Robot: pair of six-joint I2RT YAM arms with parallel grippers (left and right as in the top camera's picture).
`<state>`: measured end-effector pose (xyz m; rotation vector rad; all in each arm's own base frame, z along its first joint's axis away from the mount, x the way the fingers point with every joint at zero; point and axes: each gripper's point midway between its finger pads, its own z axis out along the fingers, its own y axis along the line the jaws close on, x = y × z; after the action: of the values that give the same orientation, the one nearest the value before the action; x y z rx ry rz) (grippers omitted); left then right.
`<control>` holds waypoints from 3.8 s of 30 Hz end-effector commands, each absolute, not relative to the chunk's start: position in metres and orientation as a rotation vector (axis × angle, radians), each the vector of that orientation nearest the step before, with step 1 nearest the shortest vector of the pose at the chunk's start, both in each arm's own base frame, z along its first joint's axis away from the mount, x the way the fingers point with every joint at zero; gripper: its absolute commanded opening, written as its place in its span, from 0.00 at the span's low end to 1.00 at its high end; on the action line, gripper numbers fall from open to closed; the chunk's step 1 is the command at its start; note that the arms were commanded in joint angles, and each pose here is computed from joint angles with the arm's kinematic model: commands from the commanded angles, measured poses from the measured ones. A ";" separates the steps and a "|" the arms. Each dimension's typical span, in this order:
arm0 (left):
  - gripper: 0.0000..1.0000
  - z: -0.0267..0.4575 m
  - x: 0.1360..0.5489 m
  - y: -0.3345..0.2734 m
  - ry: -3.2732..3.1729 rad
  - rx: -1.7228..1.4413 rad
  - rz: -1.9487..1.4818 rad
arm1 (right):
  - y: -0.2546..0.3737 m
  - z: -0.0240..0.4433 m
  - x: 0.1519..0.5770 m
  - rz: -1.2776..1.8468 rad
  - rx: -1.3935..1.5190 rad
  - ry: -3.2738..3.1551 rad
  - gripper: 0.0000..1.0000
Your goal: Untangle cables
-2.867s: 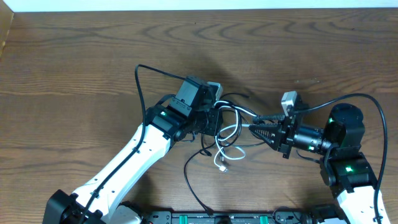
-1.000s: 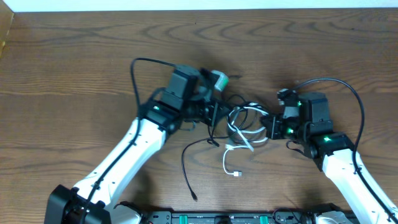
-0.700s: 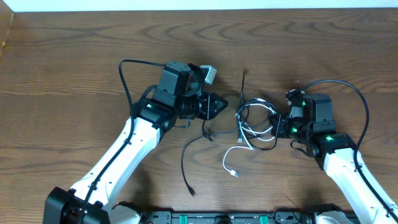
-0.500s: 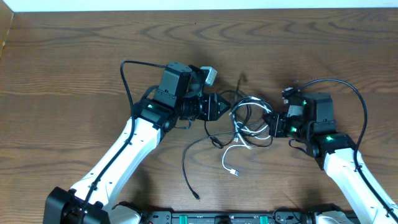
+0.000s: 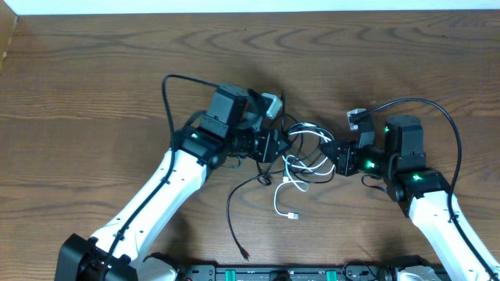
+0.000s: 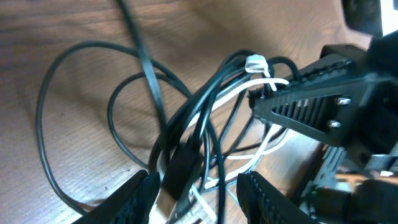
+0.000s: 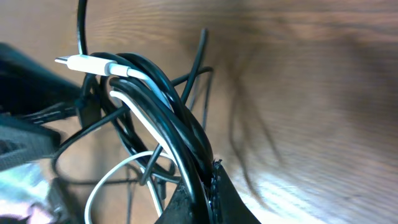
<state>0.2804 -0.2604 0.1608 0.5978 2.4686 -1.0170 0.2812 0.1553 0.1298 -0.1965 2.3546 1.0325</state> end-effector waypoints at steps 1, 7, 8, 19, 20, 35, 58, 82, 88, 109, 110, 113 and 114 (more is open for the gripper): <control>0.47 0.164 0.286 -0.260 2.417 0.665 -0.847 | 0.171 0.148 0.266 1.213 -0.264 2.304 0.01; 0.45 0.156 0.291 -0.259 2.416 0.663 -0.635 | 0.181 0.158 0.254 1.343 -0.321 2.274 0.01; 0.44 0.155 0.292 -0.257 2.414 0.658 -0.605 | 0.181 0.157 0.253 1.345 -0.317 2.281 0.01; 0.42 0.158 0.304 -0.253 2.389 0.608 -0.538 | 0.178 0.145 0.242 1.338 -0.312 2.346 0.01; 0.42 0.161 0.306 -0.254 2.380 0.582 -0.553 | 0.178 0.145 0.243 1.334 -0.310 2.348 0.01; 0.38 0.169 0.313 -0.259 2.344 0.545 -0.581 | 0.180 0.147 0.241 1.360 -0.320 2.340 0.01; 0.50 0.154 0.280 -0.264 2.398 0.777 -0.651 | 0.195 0.175 0.217 1.629 -0.446 2.221 0.01; 0.08 0.151 0.322 -0.216 2.404 0.494 -0.254 | 0.191 0.214 0.192 1.918 -0.583 1.993 0.01; 0.07 0.175 0.350 -0.153 2.286 -0.053 0.052 | 0.164 0.138 0.244 1.292 -0.289 2.365 0.01; 0.08 0.192 0.340 -0.103 2.227 -0.437 0.052 | 0.047 0.057 0.253 0.312 0.366 2.716 0.01; 0.08 0.190 0.339 -0.097 2.230 -0.473 0.064 | 0.039 0.055 0.251 0.255 0.408 2.722 0.01; 0.08 0.185 0.337 -0.081 2.237 -0.556 0.089 | 0.018 0.050 0.243 0.098 0.517 2.727 0.01; 0.08 0.184 0.336 -0.076 2.239 -0.571 0.101 | 0.013 0.050 0.242 0.062 0.538 2.726 0.01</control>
<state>0.3272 -0.1196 0.1686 -0.3613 2.3604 -0.0132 0.2426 0.0670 0.0560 0.3136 2.7662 0.4515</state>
